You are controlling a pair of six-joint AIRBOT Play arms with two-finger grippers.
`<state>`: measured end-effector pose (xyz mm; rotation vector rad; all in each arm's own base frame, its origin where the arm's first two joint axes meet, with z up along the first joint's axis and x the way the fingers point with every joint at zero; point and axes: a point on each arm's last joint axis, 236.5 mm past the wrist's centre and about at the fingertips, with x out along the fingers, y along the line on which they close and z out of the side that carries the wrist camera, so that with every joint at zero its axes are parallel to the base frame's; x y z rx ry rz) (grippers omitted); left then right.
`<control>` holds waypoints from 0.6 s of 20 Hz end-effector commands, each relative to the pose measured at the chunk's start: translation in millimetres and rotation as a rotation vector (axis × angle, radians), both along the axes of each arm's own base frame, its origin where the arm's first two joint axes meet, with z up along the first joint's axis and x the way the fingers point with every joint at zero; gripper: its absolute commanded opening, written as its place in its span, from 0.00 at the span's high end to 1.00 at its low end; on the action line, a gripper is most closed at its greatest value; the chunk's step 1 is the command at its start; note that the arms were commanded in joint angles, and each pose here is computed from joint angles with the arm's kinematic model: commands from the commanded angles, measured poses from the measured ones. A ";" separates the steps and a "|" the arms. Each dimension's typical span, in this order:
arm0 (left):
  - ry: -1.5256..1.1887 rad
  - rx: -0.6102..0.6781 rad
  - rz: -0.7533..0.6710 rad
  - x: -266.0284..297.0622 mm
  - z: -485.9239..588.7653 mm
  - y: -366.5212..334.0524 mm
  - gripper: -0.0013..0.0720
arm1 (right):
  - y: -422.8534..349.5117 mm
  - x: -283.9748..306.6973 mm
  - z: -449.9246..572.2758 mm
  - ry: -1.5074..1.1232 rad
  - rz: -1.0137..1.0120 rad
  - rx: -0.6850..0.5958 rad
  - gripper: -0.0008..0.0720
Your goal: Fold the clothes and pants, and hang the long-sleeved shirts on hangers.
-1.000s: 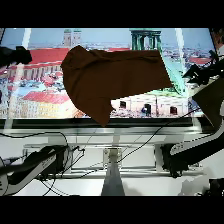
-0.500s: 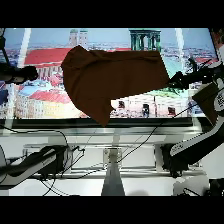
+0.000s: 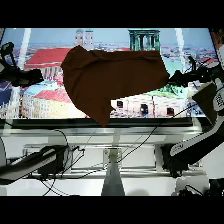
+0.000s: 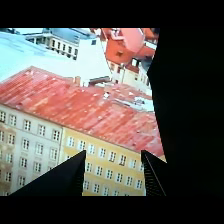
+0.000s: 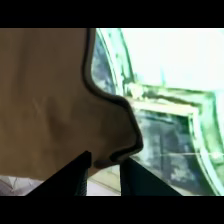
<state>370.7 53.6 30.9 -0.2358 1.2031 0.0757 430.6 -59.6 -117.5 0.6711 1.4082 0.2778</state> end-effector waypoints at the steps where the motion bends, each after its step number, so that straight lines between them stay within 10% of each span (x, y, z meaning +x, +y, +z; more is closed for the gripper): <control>1: 0.096 0.044 -0.013 -19.5 -15.2 9.6 0.47 | -8.9 10.6 -3.9 -0.021 -0.049 -0.037 0.64; 8: 0.326 0.002 -0.060 -90.7 -63.6 -5.7 0.47 | -9.4 11.3 -4.0 -0.019 -0.058 -0.037 0.62; 12: 0.331 -0.040 -0.124 -119.3 -62.2 -24.5 0.54 | -9.1 11.0 -3.8 -0.018 -0.057 -0.036 0.97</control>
